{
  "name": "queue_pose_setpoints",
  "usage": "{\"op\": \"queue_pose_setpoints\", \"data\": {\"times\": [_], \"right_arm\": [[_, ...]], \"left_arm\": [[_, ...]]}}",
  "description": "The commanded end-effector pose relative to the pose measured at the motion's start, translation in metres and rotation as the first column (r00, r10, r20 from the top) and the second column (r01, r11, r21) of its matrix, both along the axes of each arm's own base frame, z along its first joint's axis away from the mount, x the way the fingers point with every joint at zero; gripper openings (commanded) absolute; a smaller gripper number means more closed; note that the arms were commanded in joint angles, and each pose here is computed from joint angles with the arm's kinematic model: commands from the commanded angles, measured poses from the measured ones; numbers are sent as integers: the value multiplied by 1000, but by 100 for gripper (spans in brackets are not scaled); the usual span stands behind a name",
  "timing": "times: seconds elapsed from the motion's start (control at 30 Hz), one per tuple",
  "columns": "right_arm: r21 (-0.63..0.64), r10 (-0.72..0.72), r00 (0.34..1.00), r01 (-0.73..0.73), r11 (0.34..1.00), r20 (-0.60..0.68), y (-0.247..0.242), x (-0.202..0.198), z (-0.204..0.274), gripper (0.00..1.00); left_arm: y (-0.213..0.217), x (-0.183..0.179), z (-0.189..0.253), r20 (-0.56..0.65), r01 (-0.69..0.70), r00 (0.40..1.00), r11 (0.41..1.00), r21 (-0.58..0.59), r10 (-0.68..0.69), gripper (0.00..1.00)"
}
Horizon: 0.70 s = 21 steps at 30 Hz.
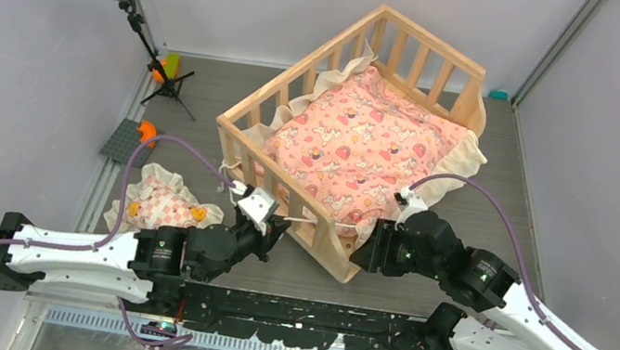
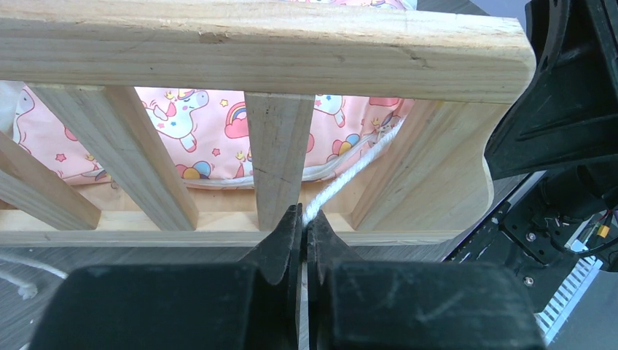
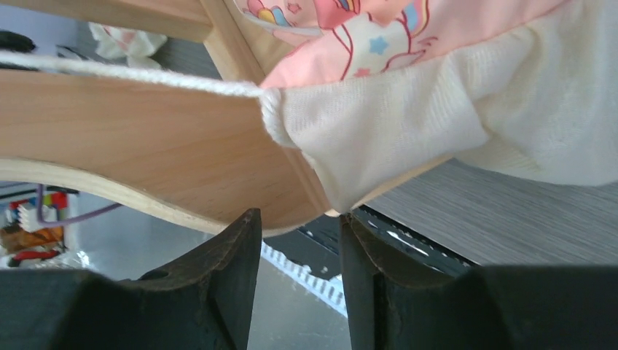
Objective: Set up the pet bed
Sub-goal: Cross the ropes on the bed frame.
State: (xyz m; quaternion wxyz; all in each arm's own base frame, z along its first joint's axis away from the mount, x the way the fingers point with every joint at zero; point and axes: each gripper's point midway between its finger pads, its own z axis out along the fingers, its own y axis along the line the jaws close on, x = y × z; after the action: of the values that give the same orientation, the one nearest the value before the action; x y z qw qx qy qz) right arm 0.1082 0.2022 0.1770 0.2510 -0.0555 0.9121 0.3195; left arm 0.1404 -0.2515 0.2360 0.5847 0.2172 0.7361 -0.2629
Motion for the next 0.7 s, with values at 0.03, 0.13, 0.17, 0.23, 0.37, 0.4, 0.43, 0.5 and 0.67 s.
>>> {"op": "queue_pose_setpoints", "data": {"times": [0.03, 0.13, 0.17, 0.23, 0.37, 0.4, 0.43, 0.5, 0.67], "right_arm": [[137, -138, 988, 128, 982, 68, 14, 28, 22, 49], [135, -198, 977, 186, 973, 83, 15, 40, 19, 49], [144, -205, 975, 192, 971, 80, 18, 43, 17, 50], [167, -219, 972, 203, 965, 81, 25, 49, 14, 50], [151, -275, 956, 257, 954, 107, 27, 65, 5, 51], [131, -295, 948, 280, 951, 122, 24, 70, 1, 51], [116, -306, 942, 291, 950, 137, 23, 74, -1, 52], [100, -316, 934, 303, 948, 166, 23, 81, -5, 52], [61, -343, 908, 338, 939, 242, 20, 98, -10, 51]], "left_arm": [[0, 3, 4, -1, -20, 1000, 1000, -18, 20, 0], [0, 3, 3, -2, -22, 1000, 1000, -13, 22, 0], [0, 3, 3, -2, -24, 1000, 1000, -11, 24, 0], [0, 3, 2, -4, -23, 1000, 1000, -12, 23, 0], [0, 3, 2, -6, -26, 1000, 999, -19, 26, 0], [-1, 3, 2, -7, -25, 1000, 999, -20, 24, 0], [-1, 3, 3, -6, -25, 1000, 999, -20, 25, 0], [-1, 4, 3, -5, -25, 1000, 1000, -18, 25, 0], [-3, 4, 2, -3, -22, 1000, 1000, -12, 22, 0]]}}
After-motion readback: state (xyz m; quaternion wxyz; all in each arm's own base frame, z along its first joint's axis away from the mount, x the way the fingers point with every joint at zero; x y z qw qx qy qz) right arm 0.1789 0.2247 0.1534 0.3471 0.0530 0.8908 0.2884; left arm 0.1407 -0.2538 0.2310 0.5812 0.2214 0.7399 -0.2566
